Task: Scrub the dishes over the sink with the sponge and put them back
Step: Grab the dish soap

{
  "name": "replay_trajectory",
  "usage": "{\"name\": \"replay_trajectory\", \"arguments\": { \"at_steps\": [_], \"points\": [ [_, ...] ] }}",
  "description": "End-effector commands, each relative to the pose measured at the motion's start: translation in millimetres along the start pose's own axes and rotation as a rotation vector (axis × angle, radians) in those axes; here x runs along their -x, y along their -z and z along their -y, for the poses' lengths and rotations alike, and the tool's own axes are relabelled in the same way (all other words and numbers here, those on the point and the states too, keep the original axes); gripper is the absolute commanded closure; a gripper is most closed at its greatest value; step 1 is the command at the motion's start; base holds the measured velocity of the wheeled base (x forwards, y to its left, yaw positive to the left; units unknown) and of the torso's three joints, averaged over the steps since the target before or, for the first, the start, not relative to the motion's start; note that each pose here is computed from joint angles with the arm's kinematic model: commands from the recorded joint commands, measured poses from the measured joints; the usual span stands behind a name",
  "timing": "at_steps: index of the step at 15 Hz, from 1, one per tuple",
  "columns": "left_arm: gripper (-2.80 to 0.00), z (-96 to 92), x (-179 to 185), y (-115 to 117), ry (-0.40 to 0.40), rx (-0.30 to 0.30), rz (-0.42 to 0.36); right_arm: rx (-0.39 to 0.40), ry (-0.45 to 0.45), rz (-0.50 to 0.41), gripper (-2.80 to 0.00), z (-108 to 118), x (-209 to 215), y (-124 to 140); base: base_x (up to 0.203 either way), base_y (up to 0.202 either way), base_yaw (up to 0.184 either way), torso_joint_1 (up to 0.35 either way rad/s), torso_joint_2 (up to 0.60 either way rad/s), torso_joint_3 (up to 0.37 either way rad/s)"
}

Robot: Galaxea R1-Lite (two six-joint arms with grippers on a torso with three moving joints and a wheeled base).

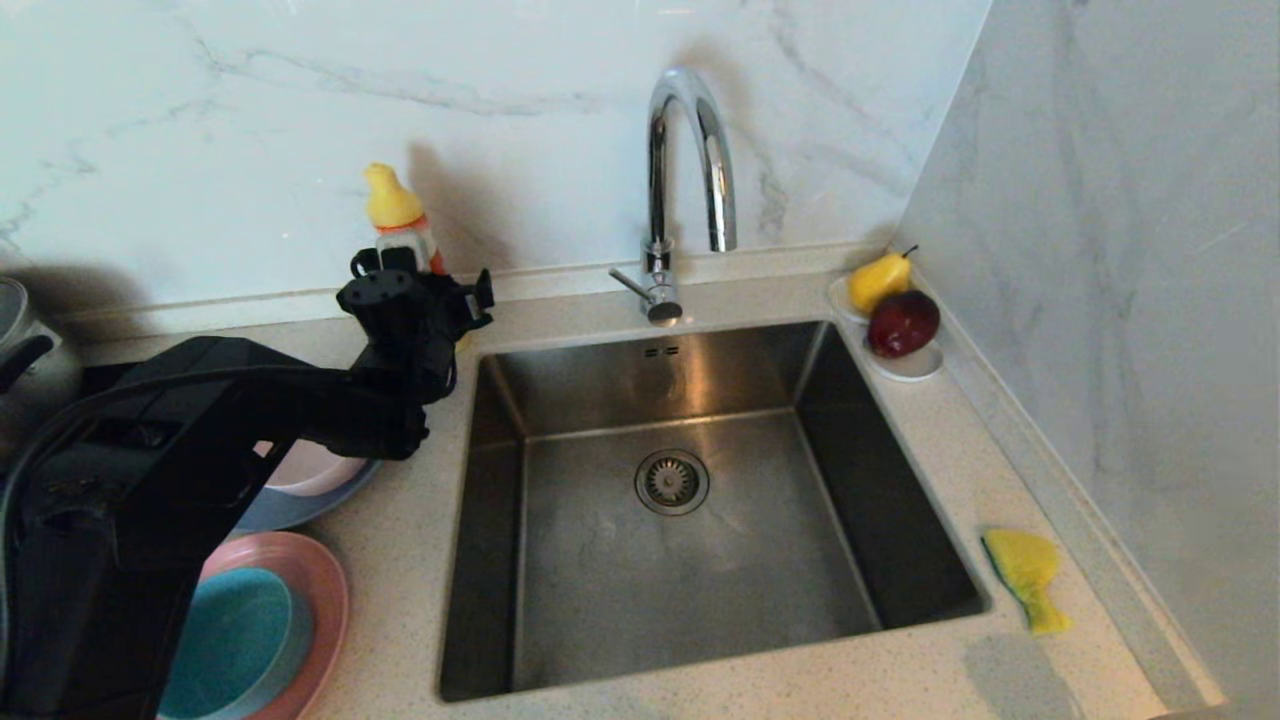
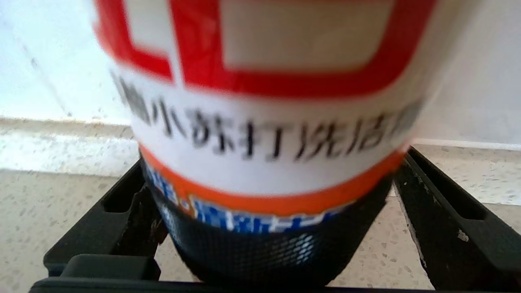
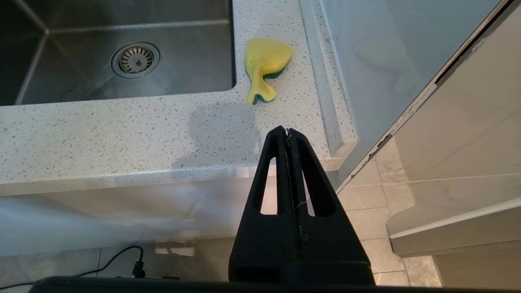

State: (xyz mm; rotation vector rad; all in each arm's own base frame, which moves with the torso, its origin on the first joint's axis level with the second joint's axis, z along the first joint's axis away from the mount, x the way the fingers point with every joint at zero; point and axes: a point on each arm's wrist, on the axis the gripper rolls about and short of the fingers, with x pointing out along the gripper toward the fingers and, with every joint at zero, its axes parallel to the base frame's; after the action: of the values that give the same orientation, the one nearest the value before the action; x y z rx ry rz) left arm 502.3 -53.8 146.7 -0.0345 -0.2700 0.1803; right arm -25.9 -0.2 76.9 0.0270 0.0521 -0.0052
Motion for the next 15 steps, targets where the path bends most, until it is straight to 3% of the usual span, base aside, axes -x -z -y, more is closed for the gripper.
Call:
{"name": "replay_trajectory", "arguments": {
  "at_steps": [1, 9, 11, 15],
  "points": [
    [0.00, -0.3, -1.3, 1.2, -0.030, 0.000, 0.007, 0.000, 0.000, 0.000, 0.00, 0.0, 0.0, 0.1, 0.000, 0.000, 0.000, 0.000, 0.00, 0.000],
    [0.00, -0.1, -2.6, -3.6, -0.033, 0.003, 0.025, 0.000, 0.000, 0.000, 0.00, 0.0, 0.0, 0.1, 0.000, 0.000, 0.000, 0.000, 0.00, 0.000],
    [0.00, -0.6, -2.0, -15.9, -0.038, 0.013, 0.044, 0.000, 0.000, 0.000, 0.00, 0.0, 0.0, 0.1, 0.000, 0.000, 0.000, 0.000, 0.00, 0.000],
    [0.00, -6.3, 8.1, -72.6, -0.094, 0.047, 0.125, 0.000, 0.000, 0.000, 0.00, 0.0, 0.0, 0.1, 0.000, 0.000, 0.000, 0.000, 0.00, 0.000]
  ]
}}
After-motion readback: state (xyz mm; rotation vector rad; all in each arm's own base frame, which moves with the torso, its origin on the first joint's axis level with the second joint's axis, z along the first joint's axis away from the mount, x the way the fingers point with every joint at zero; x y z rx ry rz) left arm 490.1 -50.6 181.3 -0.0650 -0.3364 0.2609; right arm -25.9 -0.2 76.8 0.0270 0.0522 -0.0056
